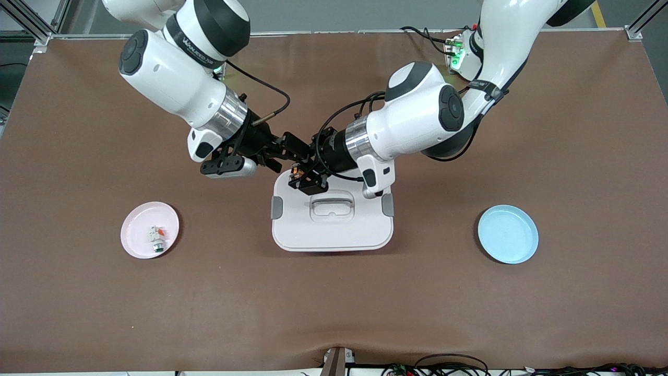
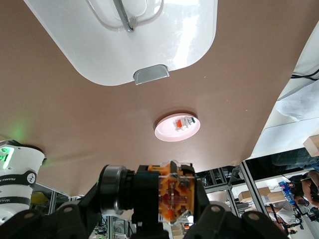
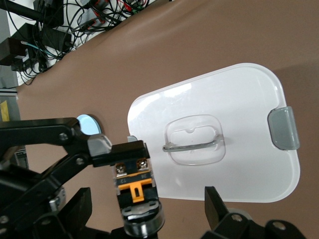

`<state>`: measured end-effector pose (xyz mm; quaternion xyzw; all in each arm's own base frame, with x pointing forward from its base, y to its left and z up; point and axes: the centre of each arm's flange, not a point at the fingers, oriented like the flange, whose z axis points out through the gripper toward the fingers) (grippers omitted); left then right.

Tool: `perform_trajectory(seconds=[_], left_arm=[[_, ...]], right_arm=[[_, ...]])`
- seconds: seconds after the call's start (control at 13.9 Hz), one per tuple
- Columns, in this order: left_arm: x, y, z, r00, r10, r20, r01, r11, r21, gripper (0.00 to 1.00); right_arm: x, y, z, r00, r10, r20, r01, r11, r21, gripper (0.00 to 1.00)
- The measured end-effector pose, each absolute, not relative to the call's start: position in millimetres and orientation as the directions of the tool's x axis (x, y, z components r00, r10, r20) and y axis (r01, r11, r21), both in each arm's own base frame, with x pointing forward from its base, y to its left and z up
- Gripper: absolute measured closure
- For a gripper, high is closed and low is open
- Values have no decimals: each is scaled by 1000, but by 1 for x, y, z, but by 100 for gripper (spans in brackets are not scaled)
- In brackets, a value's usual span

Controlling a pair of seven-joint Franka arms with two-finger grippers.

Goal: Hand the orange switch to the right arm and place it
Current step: 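Close the right gripper on the orange switch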

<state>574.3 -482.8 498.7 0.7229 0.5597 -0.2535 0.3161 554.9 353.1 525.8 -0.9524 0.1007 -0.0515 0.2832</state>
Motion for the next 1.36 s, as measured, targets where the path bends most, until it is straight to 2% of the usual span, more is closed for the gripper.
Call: perform_trajectory(seconds=[0.72, 0.79, 0.86, 0.93, 1.01, 1.22, 1.36], left_arm=[[574, -483, 499, 245, 649, -720, 970, -173, 173, 27], [574, -483, 499, 245, 649, -720, 970, -173, 173, 27], [574, -483, 499, 245, 649, -720, 970, -173, 173, 27], [574, -483, 499, 245, 649, -720, 970, -173, 173, 27], [574, -483, 499, 245, 649, -720, 970, -174, 173, 27], [573, -485, 497, 245, 649, -720, 969, -177, 170, 27], [573, -485, 497, 245, 649, -720, 969, -178, 170, 27]], right_arm=[[557, 358, 511, 971, -237, 33, -182, -819, -544, 0], [557, 358, 511, 971, -239, 32, -183, -819, -544, 7], [557, 359, 512, 971, -239, 32, -183, -819, -544, 7], [557, 359, 512, 971, -239, 33, -183, -818, -545, 14], [557, 359, 513, 970, -239, 34, -182, -817, -547, 28], [555, 364, 521, 971, -237, 42, -174, -811, -558, 60], [555, 364, 521, 971, -236, 42, -173, -811, -558, 64]])
